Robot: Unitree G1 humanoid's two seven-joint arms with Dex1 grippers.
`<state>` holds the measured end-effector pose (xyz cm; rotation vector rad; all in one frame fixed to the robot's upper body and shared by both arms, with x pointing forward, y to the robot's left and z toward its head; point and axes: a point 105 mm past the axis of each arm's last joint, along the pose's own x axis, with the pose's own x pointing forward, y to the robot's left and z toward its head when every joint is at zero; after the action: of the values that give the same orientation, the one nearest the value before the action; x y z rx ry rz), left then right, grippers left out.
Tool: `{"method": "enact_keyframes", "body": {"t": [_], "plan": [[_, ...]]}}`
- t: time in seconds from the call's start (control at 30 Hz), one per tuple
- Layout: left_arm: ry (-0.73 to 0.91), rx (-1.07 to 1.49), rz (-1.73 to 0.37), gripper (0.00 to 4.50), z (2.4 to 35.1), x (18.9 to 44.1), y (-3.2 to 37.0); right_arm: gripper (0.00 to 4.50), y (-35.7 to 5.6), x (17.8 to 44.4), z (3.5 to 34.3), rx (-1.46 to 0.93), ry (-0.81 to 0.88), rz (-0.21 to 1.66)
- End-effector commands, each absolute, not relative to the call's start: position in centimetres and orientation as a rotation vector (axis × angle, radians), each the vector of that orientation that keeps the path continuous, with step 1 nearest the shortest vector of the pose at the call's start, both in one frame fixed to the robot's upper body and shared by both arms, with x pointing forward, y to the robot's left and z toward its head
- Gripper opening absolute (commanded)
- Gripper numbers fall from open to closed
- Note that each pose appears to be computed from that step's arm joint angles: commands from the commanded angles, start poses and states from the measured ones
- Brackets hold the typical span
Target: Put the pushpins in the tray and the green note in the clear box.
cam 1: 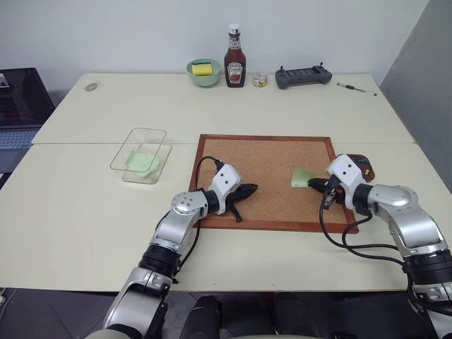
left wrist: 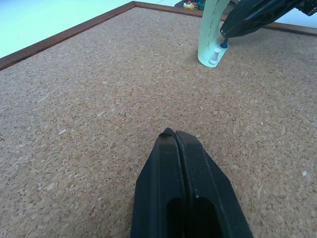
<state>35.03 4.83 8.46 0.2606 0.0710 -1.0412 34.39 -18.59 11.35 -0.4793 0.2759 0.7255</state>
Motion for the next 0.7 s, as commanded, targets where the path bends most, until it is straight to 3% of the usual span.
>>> {"method": "enact_keyframes", "body": {"t": [0.03, 0.17, 0.5, 0.7], "plan": [[0.116, 0.271, -1.047, 0.00, 7.1, 34.6, 5.0, 0.02, -18.6, 34.3, 13.2, -0.478, 0.213, 0.733], [0.116, 0.271, -1.047, 0.00, 7.1, 34.5, 5.0, 0.39, -18.6, 33.9, 13.1, -0.469, 0.220, 0.753], [0.116, 0.272, -1.046, 0.00, 7.1, 34.6, 5.0, 2.25, -18.5, 34.4, 12.6, -0.552, 0.235, 0.753], [0.116, 0.273, -1.042, 0.00, 7.1, 34.6, 5.1, 2.25, -18.8, 35.1, 12.3, -0.573, 0.249, 0.739]]}}
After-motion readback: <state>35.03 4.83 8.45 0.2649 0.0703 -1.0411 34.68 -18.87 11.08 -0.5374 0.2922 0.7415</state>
